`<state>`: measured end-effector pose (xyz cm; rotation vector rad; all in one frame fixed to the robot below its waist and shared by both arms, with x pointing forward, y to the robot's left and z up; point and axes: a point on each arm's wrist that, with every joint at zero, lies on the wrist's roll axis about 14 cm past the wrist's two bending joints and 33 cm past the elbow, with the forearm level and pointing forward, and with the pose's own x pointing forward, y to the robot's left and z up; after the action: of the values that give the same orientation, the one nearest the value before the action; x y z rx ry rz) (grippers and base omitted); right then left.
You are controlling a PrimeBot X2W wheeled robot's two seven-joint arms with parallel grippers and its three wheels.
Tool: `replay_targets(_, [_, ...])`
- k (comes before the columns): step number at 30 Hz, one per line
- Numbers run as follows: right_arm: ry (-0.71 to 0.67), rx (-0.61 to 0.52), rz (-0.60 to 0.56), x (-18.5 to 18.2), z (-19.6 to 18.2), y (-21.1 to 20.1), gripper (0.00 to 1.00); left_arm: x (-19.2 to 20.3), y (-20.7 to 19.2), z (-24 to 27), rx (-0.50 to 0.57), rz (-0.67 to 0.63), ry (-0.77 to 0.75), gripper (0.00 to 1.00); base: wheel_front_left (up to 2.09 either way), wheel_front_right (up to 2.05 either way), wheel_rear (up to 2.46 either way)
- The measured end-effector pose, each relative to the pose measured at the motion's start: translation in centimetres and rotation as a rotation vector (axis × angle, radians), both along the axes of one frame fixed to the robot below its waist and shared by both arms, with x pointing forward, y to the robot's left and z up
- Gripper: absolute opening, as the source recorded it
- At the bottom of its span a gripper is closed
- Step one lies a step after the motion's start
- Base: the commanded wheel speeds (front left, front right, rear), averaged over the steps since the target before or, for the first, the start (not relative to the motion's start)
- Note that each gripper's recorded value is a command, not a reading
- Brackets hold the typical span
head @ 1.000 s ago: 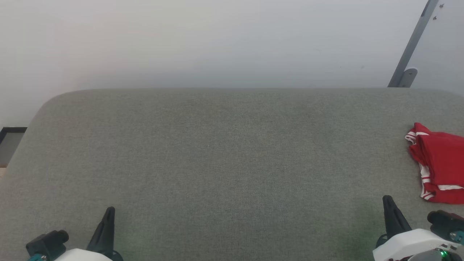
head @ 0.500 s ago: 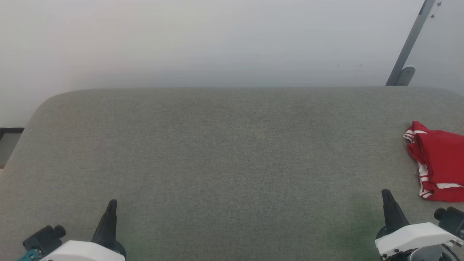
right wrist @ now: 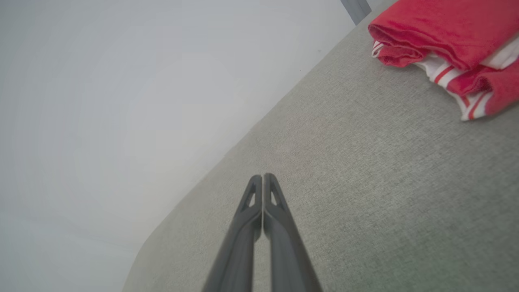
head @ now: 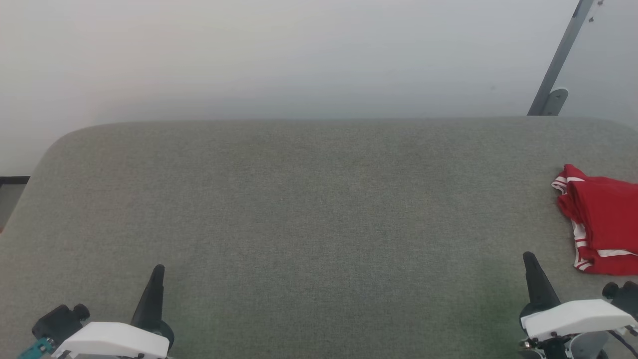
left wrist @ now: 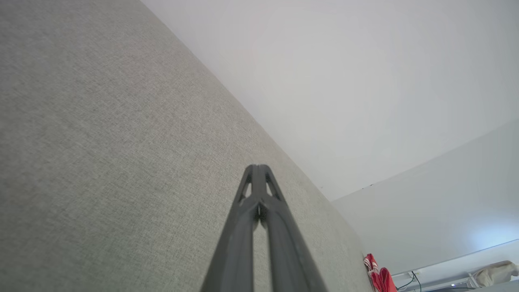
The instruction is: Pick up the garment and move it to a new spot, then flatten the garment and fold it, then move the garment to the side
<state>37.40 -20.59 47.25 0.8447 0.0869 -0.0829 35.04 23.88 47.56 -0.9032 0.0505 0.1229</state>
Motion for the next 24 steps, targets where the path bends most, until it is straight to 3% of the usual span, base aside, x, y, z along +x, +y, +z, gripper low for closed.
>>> replay_targets(24, [-0.031, 0.272, -0.015, 0.6, 1.0, 0.2, 0.0, 1.4, -1.3, 0.8, -0.249, -0.002, -0.033, 0.0, 0.0, 0.0, 0.0])
